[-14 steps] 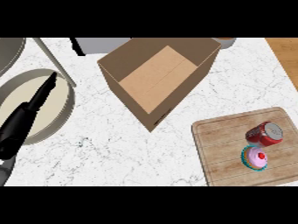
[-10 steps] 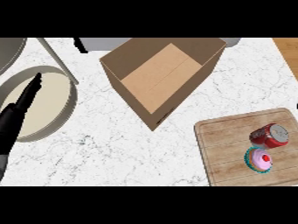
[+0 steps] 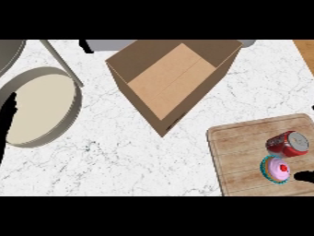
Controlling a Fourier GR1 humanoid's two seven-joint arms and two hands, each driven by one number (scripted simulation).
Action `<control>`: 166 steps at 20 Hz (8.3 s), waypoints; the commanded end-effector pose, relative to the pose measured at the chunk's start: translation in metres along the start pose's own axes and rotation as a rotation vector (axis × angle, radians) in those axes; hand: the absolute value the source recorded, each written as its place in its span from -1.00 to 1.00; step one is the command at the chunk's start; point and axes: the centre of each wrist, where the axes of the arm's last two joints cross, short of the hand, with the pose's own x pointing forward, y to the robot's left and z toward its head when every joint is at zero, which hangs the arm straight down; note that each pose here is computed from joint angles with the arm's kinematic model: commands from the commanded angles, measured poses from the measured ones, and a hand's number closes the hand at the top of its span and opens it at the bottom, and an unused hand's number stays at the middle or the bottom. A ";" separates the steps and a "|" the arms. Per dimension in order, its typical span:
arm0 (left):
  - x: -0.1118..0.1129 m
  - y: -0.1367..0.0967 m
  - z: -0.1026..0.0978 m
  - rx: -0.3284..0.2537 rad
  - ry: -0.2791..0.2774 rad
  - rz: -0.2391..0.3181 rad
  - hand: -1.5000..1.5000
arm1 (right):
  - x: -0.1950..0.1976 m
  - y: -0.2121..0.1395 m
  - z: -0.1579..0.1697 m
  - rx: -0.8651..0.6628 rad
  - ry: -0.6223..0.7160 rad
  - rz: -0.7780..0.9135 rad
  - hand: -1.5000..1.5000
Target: Pick the can from the cutting board and place it in the cardboard box
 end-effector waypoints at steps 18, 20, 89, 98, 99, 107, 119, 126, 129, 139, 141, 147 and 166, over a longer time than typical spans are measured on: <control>0.006 -0.008 -0.023 0.003 0.029 -0.001 0.00 | -0.004 -0.091 -0.019 0.483 0.063 0.562 -1.00; -0.004 0.002 -0.024 0.024 0.033 0.004 0.00 | 0.000 -0.095 -0.021 0.557 0.108 0.606 -1.00; -0.014 -0.009 0.004 0.009 0.032 0.009 0.00 | -0.002 0.021 -0.113 0.038 0.201 0.959 1.00; -0.004 -0.007 -0.013 0.004 0.047 -0.002 0.00 | 0.077 0.014 -0.138 -0.125 -0.143 0.904 1.00; 0.002 0.010 -0.010 0.020 0.041 -0.010 0.00 | 0.094 0.030 -0.147 -0.129 -0.170 0.871 1.00; -0.002 -0.004 -0.018 0.019 0.033 -0.011 0.00 | 0.154 0.084 -0.183 -0.049 -0.207 0.694 1.00; 0.010 -0.007 -0.025 0.001 0.025 -0.003 0.00 | 0.204 0.133 -0.267 -0.036 -0.104 0.458 1.00; 0.013 -0.011 -0.031 -0.011 0.001 0.002 0.00 | 0.184 0.178 -0.292 -0.020 -0.048 0.442 1.00; 0.008 -0.018 -0.021 -0.025 0.007 0.009 0.00 | 0.156 0.162 -0.293 -0.023 -0.038 0.450 1.00; 0.024 -0.030 -0.021 -0.028 -0.025 -0.009 0.00 | 0.143 0.203 -0.292 -0.043 0.201 0.391 -1.00; 0.036 -0.015 -0.038 -0.034 -0.048 -0.008 0.00 | 0.150 0.209 -0.294 -0.010 0.182 0.378 -1.00; 0.019 -0.023 -0.025 -0.033 -0.034 0.001 0.00 | 0.132 0.201 -0.289 -0.112 0.060 0.301 -1.00; 0.016 -0.017 -0.029 0.017 0.010 0.007 0.00 | 0.087 0.054 -0.269 -0.376 -0.043 -0.065 -1.00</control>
